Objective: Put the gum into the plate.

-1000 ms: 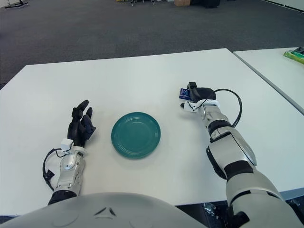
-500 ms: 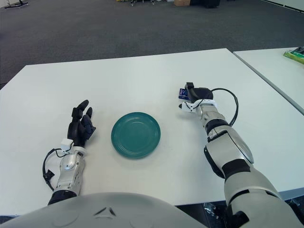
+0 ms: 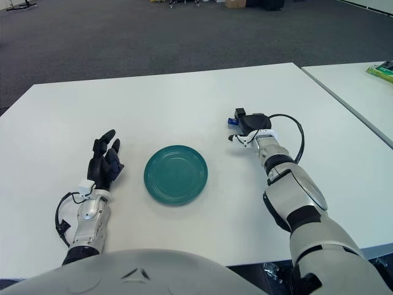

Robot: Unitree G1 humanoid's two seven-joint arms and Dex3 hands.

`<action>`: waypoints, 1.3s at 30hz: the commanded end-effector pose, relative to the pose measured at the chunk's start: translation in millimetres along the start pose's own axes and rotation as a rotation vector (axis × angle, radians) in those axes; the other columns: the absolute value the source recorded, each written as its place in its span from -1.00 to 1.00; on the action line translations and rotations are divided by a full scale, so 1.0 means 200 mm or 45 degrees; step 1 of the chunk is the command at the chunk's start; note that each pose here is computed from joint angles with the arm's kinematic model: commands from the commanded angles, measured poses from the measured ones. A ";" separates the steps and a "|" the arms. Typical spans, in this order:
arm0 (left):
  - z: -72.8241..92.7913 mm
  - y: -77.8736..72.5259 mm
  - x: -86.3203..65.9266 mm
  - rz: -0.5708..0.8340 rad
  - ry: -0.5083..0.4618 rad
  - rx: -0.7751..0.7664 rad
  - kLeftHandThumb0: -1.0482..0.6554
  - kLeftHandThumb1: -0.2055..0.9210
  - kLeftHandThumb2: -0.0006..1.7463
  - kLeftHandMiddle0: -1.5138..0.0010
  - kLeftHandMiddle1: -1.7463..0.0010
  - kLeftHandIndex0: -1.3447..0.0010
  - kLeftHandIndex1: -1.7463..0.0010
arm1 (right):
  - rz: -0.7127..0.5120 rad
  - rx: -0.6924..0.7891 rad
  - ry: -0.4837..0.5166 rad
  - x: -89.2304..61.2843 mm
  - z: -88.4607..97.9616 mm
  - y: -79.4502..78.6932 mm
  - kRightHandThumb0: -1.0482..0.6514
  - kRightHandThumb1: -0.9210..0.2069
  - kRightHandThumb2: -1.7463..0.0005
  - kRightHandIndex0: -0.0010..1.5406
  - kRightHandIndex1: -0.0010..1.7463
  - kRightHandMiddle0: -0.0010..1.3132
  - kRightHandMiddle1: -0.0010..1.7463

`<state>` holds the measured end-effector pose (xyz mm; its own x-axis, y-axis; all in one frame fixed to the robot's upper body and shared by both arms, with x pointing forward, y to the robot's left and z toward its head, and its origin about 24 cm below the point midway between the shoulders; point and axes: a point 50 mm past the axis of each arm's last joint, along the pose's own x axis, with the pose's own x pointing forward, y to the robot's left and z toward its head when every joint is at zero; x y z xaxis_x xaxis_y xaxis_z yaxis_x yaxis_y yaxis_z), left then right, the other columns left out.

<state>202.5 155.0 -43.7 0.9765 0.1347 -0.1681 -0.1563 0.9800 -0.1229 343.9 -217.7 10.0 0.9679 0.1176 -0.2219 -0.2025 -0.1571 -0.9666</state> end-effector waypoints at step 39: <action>-0.41 0.07 -0.35 0.115 0.523 -0.054 -0.65 1.00 0.01 0.41 0.97 0.93 -0.04 | 0.334 0.042 -0.127 -0.32 0.04 0.48 -0.23 -0.57 0.02 0.11 1.00 -0.46 1.00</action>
<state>202.4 154.4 -44.3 0.9762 0.1333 -0.1708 -0.1554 0.9802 -0.1231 326.1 -226.6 -3.3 0.9602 0.1779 -0.2152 -0.1917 -0.1401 -0.9714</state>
